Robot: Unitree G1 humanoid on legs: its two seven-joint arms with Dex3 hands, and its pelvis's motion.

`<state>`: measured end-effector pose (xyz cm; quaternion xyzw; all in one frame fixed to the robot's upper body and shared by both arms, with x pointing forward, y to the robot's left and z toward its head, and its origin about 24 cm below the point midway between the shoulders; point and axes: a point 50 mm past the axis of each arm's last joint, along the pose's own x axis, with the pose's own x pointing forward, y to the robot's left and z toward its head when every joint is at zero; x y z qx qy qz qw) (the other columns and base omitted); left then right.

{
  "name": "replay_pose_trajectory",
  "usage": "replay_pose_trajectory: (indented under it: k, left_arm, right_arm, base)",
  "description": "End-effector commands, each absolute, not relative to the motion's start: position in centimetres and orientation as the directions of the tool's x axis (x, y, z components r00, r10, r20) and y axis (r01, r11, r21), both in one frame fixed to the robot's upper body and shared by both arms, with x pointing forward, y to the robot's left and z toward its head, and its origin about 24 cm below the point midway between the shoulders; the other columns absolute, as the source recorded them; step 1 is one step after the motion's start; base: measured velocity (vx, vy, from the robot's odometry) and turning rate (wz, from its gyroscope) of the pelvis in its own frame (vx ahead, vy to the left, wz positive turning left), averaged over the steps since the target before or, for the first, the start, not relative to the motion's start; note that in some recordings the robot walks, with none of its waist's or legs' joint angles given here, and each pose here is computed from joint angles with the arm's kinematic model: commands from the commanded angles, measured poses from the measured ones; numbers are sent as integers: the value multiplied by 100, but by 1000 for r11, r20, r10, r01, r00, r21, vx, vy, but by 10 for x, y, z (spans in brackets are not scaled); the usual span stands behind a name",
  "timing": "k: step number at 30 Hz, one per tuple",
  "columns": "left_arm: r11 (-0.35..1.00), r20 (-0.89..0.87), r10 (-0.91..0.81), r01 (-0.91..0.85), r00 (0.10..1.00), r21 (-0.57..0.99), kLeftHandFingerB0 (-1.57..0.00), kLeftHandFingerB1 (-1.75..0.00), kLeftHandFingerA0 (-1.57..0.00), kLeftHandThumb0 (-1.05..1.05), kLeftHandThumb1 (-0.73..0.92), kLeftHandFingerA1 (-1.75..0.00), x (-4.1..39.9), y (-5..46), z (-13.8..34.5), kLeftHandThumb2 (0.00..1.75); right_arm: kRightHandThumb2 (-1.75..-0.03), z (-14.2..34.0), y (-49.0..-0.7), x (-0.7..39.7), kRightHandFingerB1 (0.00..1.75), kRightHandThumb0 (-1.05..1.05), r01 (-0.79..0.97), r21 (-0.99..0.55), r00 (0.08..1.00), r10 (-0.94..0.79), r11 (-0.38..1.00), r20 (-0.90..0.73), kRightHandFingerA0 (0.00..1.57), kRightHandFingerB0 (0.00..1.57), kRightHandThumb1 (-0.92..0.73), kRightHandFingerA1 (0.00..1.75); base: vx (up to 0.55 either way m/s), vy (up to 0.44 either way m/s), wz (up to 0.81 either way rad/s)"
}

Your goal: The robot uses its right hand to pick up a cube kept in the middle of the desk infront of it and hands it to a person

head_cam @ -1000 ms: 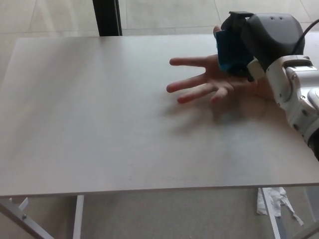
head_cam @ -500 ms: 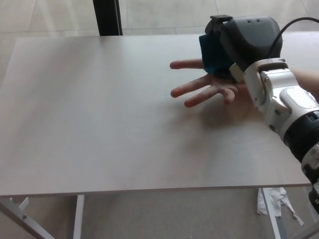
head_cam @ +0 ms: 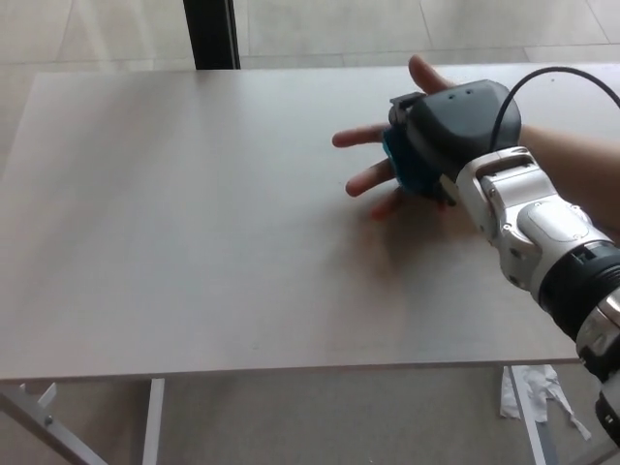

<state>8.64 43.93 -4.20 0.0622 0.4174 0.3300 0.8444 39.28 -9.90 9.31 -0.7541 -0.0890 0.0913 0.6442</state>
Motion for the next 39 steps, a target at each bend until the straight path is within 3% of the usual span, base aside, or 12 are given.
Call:
replay_pose_trajectory:
  k: [1, 2, 15, 16, 17, 25, 30, 32, 33, 34, 38, 39]
  left_arm:
    - [764, -640, 631, -492, 437, 418, -62, -42, -82, -66, 57, -55, 87, 443, -37, 58]
    - [766, -643, 628, -496, 438, 409, -58, -42, -76, -68, 57, -53, 85, 443, -38, 58]
    - [768, -651, 623, -496, 433, 405, -55, -41, -73, -65, 59, -51, 80, 443, -40, 59]
    - [769, -652, 624, -489, 430, 413, -57, -40, -74, -68, 59, -51, 80, 443, -40, 59]
    - [770, -652, 623, -483, 431, 416, -57, -40, -73, -68, 58, -51, 79, 443, -39, 58]
    - [761, -659, 621, -529, 425, 376, -59, -41, -74, -68, 55, -55, 74, 446, -38, 58]
    - [761, -645, 630, -507, 433, 404, -64, -45, -73, -70, 56, -56, 70, 448, -35, 58]
    - [736, -655, 647, -545, 390, 403, -60, -41, -79, -65, 56, -53, 70, 450, -35, 58]
    - [733, -653, 649, -549, 390, 401, -53, -55, -72, -65, 44, -64, 70, 449, -36, 85]
    - [732, -651, 650, -551, 391, 400, -56, -40, -79, -63, 58, -53, 69, 450, -35, 58]
    - [725, -647, 655, -565, 391, 393, -59, -40, -75, -64, 56, -53, 68, 452, -33, 58]
    - [721, -642, 661, -564, 389, 402, -56, -56, -75, -66, 43, -65, 68, 454, -30, 86]
  right_arm:
    - [-86, 88, -121, 398, 27, -75, -319, -911, 944, -1, -261, -330, 0, 1, -41, 27]
    - [-94, 93, -119, 400, 1, -100, -342, -903, 937, -15, -259, -350, 0, 0, -56, 14]
    - [-100, 177, -125, 406, 0, -103, -282, -955, 953, 145, 94, -267, 0, 0, -59, 20]
    - [-58, 184, -129, 404, 0, -104, -270, -957, 956, 152, 110, -252, 0, 0, -59, 0]
    - [-100, 198, -136, 400, 0, -100, -235, -958, 964, 169, 165, -207, 0, 0, -57, 20]
    - [-92, 254, -186, 358, 0, -96, -110, -903, 967, 255, 416, 0, 0, 0, -55, 11]
    - [-81, 289, -246, 267, 7, -81, 60, -823, 938, 249, 566, 239, 0, 0, -46, 14]
    - [-81, 291, -261, 244, 30, -69, 104, -801, 937, 211, 590, 277, 2, 3, -41, 24]
    - [-57, 290, -278, 220, 28, -63, 161, -779, 931, 169, 606, 324, 18, 20, -55, 38]
    - [-79, 287, -295, 192, 40, -72, 239, -760, 923, 102, 605, 372, 51, 19, -47, 59]
    - [-58, 276, -330, 136, 34, -61, 436, -708, 872, -66, 555, 485, 48, 42, -55, 41]
    - [-58, 270, -340, 121, 35, -60, 490, -693, 850, -116, 529, 513, 51, 45, -56, 40]
  base:
    - [0, 0, 0]
    - [0, 0, 0]
    - [0, 0, 0]
    - [0, 0, 0]
    - [0, 0, 0]
    - [0, 0, 0]
    - [0, 0, 0]
    - [0, 0, 0]
    - [0, 0, 0]
    - [0, 0, 0]
    - [0, 0, 0]
    - [0, 0, 0]
